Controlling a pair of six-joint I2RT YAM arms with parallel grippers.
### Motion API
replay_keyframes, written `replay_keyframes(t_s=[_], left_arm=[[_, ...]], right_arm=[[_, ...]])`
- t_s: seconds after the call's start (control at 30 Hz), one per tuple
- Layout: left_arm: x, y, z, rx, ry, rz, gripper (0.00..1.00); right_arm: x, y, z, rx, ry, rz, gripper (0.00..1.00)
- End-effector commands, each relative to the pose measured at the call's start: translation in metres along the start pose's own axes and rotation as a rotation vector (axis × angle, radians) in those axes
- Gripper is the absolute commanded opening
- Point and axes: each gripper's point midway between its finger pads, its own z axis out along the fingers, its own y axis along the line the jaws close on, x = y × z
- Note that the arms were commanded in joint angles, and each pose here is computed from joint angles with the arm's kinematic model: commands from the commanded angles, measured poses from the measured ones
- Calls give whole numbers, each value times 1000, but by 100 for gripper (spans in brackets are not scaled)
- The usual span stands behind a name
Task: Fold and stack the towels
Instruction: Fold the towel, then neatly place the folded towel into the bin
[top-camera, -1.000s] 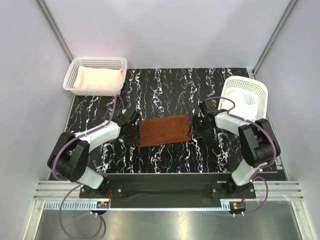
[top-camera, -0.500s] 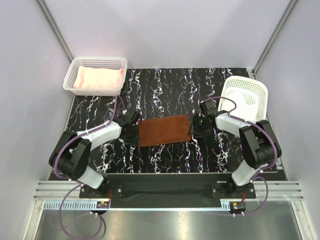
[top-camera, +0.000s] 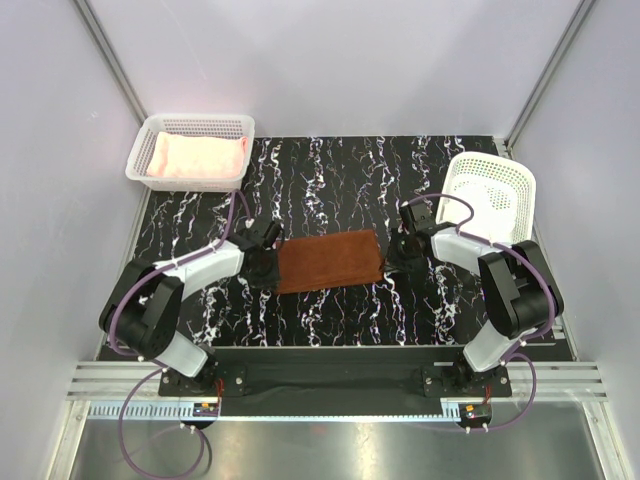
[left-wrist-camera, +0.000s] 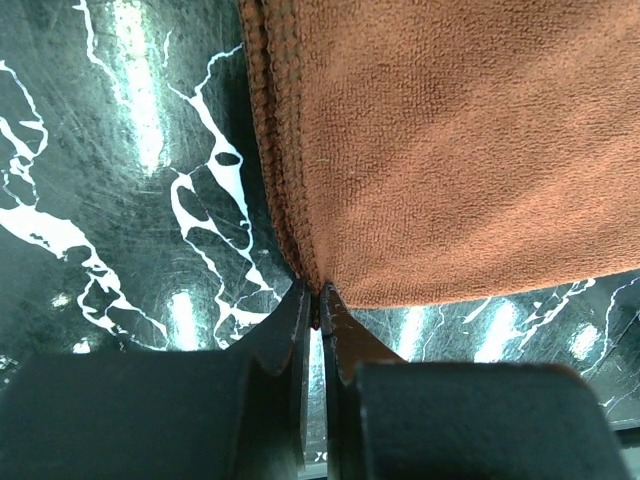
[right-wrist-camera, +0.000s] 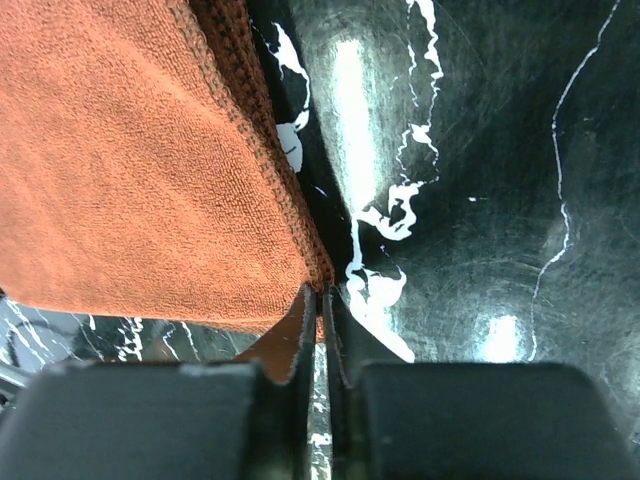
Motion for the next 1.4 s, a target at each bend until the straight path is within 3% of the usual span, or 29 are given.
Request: replay_keyframes(t_s=[0.0, 0.03, 0.27, 0.67, 0.8, 0.83, 0.9, 0.93, 1.03, 1.23, 1.37], left_arm=[[-13, 1, -7, -37, -27, 4, 0], [-14, 1, -10, -42, -28, 4, 0], [-13, -1, -21, -28, -22, 2, 0], [7, 16, -3, -80, 33, 6, 0], [7, 15, -6, -77, 32, 13, 0], [5, 15, -8, -79, 29, 16, 3], [-2, 16, -16, -97, 13, 28, 27], [-6, 16, -21, -106, 1, 34, 39], [-29, 17, -45, -150, -66, 58, 49], [-72, -7, -69, -50, -172, 88, 54], [-67, -9, -46, 115, -95, 26, 54]], right_arm=[[-12, 7, -11, 9, -38, -42, 4], [-14, 9, -16, 12, -40, -45, 0], [-7, 17, -43, -3, -10, -60, 0], [36, 3, -18, -92, 34, 13, 0], [43, -1, -19, -91, 29, 40, 13], [43, -1, -21, -89, 28, 41, 24], [40, 0, -32, -70, 18, 36, 36], [37, 1, -37, -67, 10, 34, 40], [23, 12, -55, -64, -18, 17, 41], [5, 58, -60, -241, -28, -12, 36], [15, 98, -48, -430, 38, -41, 36]])
